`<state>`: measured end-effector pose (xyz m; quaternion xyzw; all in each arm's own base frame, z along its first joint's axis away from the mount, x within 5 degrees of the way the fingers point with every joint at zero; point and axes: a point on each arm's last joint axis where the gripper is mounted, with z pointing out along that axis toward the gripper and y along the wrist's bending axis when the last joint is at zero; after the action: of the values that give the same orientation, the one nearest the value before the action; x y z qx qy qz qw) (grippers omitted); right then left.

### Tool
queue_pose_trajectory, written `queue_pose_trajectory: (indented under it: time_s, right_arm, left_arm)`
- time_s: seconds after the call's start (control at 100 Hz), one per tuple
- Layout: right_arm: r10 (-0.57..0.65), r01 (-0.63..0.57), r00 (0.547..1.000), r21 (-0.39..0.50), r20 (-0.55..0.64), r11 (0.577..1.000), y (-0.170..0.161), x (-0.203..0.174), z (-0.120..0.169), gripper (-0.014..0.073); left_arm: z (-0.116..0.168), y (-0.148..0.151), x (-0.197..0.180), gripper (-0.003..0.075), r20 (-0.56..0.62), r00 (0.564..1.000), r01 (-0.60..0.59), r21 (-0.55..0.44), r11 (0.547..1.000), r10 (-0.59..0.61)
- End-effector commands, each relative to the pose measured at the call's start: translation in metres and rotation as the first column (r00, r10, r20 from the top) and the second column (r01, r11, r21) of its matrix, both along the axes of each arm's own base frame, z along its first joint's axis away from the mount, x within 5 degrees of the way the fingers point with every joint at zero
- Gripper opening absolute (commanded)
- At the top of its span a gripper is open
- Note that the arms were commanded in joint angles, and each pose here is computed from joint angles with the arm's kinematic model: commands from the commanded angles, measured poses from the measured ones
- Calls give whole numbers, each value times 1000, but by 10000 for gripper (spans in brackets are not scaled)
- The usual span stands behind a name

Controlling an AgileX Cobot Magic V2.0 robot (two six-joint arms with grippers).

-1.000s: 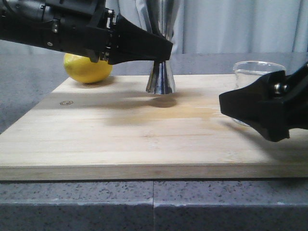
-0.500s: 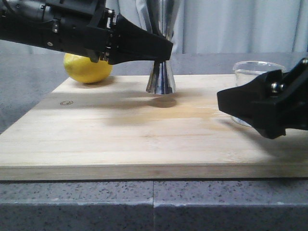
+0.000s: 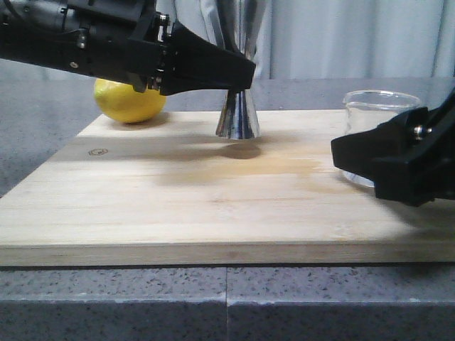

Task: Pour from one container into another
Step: 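Grasp the glass measuring cup with the right gripper and lift it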

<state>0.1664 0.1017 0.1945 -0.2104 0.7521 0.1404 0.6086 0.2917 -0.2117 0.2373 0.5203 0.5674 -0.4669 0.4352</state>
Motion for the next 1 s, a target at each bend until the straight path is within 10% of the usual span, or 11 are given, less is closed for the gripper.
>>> queue_pose_trajectory:
  time_s: [0.0, 0.62, 0.99]
  right_arm:
    - [6, -9, 996, 38, 86, 999, 3, 4, 14, 286]
    - [-30, 25, 995, 60, 91, 998, 5, 25, 64, 250]
    - [-1, 13, 995, -117, 103, 993, 2, 44, 134, 250]
  left_arm:
    - [34, 0, -5, 156, 50, 999, 20, -121, 992, -14]
    - [34, 0, -5, 156, 50, 999, 20, -121, 992, -14]
    - [34, 0, -5, 156, 50, 999, 20, -121, 992, -14]
